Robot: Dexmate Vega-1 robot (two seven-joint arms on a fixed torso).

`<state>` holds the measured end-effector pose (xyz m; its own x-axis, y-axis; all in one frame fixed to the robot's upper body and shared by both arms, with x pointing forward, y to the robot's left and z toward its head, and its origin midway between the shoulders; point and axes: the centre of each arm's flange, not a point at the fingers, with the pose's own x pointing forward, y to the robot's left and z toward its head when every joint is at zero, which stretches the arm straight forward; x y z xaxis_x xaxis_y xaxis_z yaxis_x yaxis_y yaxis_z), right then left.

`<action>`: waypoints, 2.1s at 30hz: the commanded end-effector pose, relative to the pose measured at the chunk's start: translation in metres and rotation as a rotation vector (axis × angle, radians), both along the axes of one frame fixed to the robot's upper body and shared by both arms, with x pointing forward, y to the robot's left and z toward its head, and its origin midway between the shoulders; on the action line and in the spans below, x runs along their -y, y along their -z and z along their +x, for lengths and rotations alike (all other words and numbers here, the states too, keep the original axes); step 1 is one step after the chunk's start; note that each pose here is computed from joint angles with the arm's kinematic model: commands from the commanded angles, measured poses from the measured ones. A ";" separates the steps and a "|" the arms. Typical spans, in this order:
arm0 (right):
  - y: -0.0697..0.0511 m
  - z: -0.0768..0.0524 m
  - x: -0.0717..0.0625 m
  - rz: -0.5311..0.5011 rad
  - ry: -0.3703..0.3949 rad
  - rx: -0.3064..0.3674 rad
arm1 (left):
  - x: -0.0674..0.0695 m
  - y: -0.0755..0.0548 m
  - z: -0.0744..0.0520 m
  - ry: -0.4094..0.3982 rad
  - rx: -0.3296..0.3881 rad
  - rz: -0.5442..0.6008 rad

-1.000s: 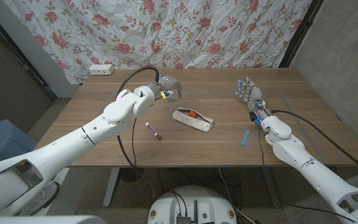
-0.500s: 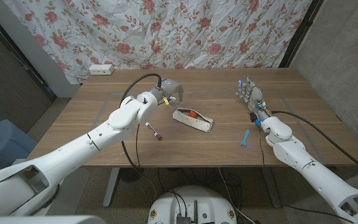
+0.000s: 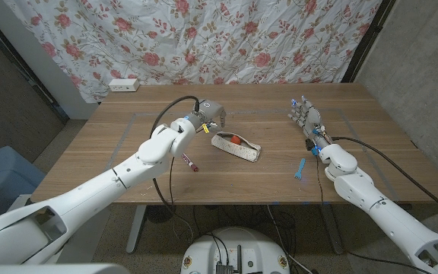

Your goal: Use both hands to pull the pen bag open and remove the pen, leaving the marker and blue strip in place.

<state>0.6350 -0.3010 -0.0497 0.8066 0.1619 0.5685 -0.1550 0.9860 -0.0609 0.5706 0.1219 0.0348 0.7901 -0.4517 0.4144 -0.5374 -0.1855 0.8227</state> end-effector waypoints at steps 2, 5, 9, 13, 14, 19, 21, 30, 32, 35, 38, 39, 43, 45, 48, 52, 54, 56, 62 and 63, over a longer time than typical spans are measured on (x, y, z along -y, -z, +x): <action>0.002 0.000 0.000 0.006 0.004 -0.002 | 0.007 0.011 0.011 0.003 -0.007 -0.005; 0.002 0.000 0.001 0.008 0.006 -0.003 | 0.008 0.011 0.013 0.003 -0.007 -0.003; 0.002 -0.001 0.001 0.010 0.008 -0.004 | 0.010 0.013 0.015 0.006 -0.013 0.001; 0.003 0.000 0.002 0.011 0.009 -0.006 | 0.011 0.016 0.017 0.007 -0.017 0.008; 0.003 0.000 0.002 0.010 0.009 -0.006 | 0.011 0.017 0.017 0.007 -0.017 0.013; 0.003 0.000 0.003 0.010 0.012 -0.007 | 0.013 0.020 0.018 0.011 -0.025 0.017; 0.003 0.000 0.003 0.012 0.013 -0.007 | 0.013 0.021 0.019 0.011 -0.027 0.020; 0.004 -0.002 0.005 0.013 0.019 -0.009 | 0.013 0.027 0.022 0.008 -0.039 0.028; 0.004 -0.003 0.005 0.014 0.019 -0.010 | 0.012 0.027 0.023 0.007 -0.041 0.028; 0.005 -0.003 0.006 0.013 0.021 -0.010 | 0.013 0.027 0.024 0.006 -0.043 0.029; 0.005 -0.004 0.006 0.014 0.023 -0.010 | 0.013 0.027 0.026 0.004 -0.042 0.027; 0.005 -0.004 0.006 0.014 0.024 -0.010 | 0.013 0.027 0.026 0.004 -0.044 0.026; 0.005 -0.004 0.007 0.015 0.026 -0.012 | 0.013 0.027 0.027 0.005 -0.045 0.032; 0.005 -0.005 0.007 0.015 0.026 -0.012 | 0.013 0.027 0.028 0.004 -0.046 0.030; 0.005 -0.004 0.007 0.016 0.026 -0.014 | 0.012 0.028 0.029 0.001 -0.050 0.031; 0.005 -0.004 0.007 0.014 0.025 -0.015 | 0.011 0.028 0.029 0.000 -0.053 0.033; 0.005 -0.003 0.007 0.015 0.024 -0.016 | 0.011 0.029 0.029 -0.002 -0.053 0.035; 0.005 -0.003 0.007 0.014 0.024 -0.016 | 0.010 0.028 0.030 -0.003 -0.054 0.033; 0.005 -0.002 0.007 0.013 0.022 -0.018 | 0.008 0.028 0.031 -0.005 -0.053 0.026; 0.005 -0.001 0.006 0.014 0.021 -0.018 | 0.008 0.028 0.031 -0.004 -0.052 0.025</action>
<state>0.6315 -0.3078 -0.0548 0.8181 0.1341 0.5592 -0.1319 0.9903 -0.0445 0.5994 0.1111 0.0071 0.8096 -0.4632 0.3605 -0.4956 -0.2102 0.8427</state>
